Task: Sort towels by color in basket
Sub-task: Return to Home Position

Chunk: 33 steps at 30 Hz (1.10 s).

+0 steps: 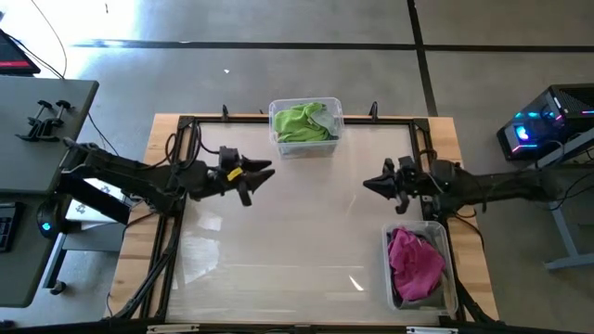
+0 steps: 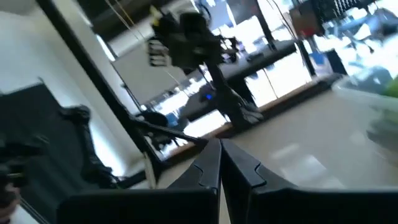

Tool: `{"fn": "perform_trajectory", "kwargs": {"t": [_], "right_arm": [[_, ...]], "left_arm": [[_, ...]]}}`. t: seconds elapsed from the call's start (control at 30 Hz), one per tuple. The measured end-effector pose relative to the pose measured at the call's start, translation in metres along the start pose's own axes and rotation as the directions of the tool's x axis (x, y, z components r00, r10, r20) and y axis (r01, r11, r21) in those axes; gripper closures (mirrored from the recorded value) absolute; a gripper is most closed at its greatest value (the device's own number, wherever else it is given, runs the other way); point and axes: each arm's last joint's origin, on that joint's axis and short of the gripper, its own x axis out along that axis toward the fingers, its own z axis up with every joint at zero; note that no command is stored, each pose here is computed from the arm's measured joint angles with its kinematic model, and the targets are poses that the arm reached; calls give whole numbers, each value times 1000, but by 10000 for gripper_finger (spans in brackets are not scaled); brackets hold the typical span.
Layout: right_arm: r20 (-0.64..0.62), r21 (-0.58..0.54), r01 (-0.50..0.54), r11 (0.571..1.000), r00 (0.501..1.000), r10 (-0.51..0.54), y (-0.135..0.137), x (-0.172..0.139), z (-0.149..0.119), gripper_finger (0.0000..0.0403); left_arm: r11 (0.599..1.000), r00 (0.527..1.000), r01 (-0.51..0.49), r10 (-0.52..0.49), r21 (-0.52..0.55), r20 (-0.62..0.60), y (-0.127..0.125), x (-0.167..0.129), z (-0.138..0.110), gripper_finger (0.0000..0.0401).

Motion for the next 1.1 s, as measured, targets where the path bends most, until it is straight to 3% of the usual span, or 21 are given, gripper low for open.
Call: {"fn": "perform_trajectory", "kwargs": {"t": [0.27, 0.43, 0.63, 0.8, 1.1], "right_arm": [[81, 22, -108, 994, 991, 106, -2, -26, -11, 402], [155, -16, -152, 988, 976, 152, 1, -44, -13, 402], [59, -81, -176, 981, 982, 182, 1, -57, -22, 403], [-69, -104, -138, 985, 989, 131, -5, -60, -35, 403], [-180, -158, -128, 979, 979, 99, -10, -61, -45, 403]], "left_arm": [[990, 987, -143, 143, -6, 72, 14, 6, 7, 239], [985, 981, -173, 173, -11, 92, 18, 7, 10, 239], [983, 978, -183, 183, -11, 95, 20, 8, 10, 239], [979, 974, -204, 204, -11, 102, 24, 10, 12, 239], [978, 973, -208, 208, -11, 104, 25, 10, 12, 239]]}}
